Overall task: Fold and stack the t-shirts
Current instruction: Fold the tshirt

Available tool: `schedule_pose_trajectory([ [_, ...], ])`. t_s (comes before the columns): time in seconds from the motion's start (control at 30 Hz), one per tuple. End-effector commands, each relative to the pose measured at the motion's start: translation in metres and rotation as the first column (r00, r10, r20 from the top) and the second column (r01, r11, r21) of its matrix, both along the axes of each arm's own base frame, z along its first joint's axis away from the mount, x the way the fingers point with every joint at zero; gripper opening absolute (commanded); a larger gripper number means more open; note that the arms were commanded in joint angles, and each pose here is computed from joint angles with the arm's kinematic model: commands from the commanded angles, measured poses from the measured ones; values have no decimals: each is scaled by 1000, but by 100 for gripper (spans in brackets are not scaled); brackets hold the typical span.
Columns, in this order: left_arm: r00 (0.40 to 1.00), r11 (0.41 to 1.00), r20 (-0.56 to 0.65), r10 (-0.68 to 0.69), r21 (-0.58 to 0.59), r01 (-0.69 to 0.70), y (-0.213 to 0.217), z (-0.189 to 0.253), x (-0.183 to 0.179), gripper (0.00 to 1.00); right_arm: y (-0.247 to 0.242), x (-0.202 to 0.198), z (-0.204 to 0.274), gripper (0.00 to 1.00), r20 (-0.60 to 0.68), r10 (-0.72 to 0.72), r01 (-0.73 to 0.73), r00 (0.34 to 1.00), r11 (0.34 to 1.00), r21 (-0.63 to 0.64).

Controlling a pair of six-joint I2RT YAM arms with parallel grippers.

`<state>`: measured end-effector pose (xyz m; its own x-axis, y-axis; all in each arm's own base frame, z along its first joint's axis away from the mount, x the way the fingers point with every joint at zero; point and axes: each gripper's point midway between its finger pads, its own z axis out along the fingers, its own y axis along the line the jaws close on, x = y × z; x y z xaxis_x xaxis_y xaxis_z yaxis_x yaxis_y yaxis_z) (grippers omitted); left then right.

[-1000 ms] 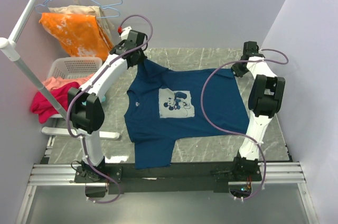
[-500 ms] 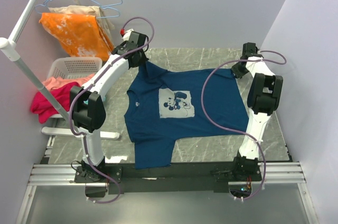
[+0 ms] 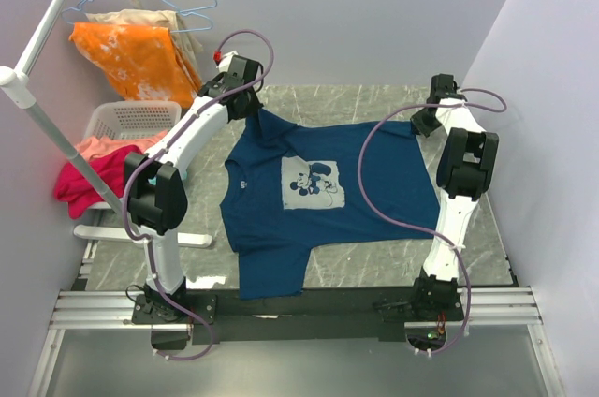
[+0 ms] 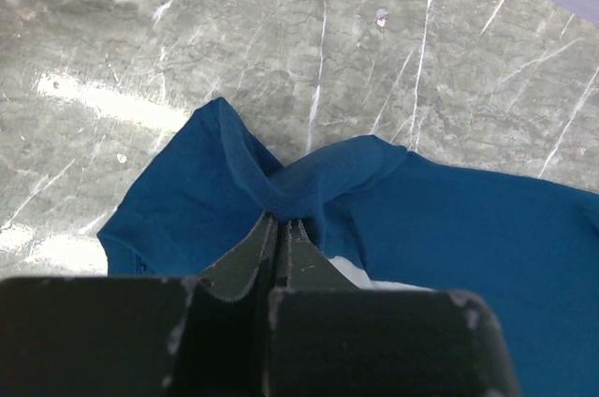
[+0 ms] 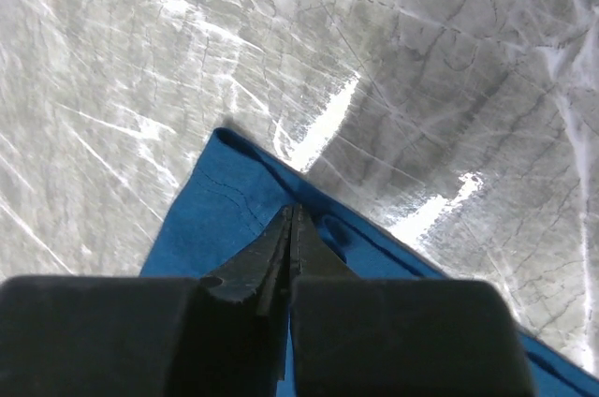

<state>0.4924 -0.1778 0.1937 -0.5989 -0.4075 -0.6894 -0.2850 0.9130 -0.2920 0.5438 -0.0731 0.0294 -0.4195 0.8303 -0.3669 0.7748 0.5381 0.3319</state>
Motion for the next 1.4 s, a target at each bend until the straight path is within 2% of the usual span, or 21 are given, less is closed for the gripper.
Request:
schedule_pose_trajectory([
  [0.0, 999, 1000, 37, -6, -6, 6, -1, 15, 3, 1, -7, 5, 11, 0, 20, -11, 11, 1000, 1000, -12],
  [0.3, 999, 1000, 43, 6, 0, -6, 3, 19, 2, 1, -6, 3, 36, 0, 84, -11, 13, 996, 1000, -23],
  [0.5, 996, 999, 84, 36, 8, -37, 13, 36, 9, 1, -8, 14, 87, 0, 200, 0, 10, 980, 999, -49],
  [0.7, 987, 996, 134, 88, 12, -91, 30, 56, 20, 1, -11, 20, 129, 0, 274, 10, 10, 962, 998, -69],
  [0.9, 967, 984, 190, 168, 18, -175, 59, 73, 38, 1, -19, 24, 150, 0, 322, -5, 29, 947, 997, -71],
  [1.1, 948, 975, 233, 219, -28, -219, 75, 73, 68, 1, -20, 29, 149, 0, 333, -10, 26, 943, 999, -45],
  [1.23, 963, 985, 207, 170, -54, -162, 63, 51, 85, 1, -14, 31, 141, 0, 335, 0, 5, 942, 1000, -15],
  [1.37, 965, 991, 236, 113, -90, -95, 48, 44, 97, 1, -13, 33, 139, 0, 341, 4, -3, 940, 1000, -6],
])
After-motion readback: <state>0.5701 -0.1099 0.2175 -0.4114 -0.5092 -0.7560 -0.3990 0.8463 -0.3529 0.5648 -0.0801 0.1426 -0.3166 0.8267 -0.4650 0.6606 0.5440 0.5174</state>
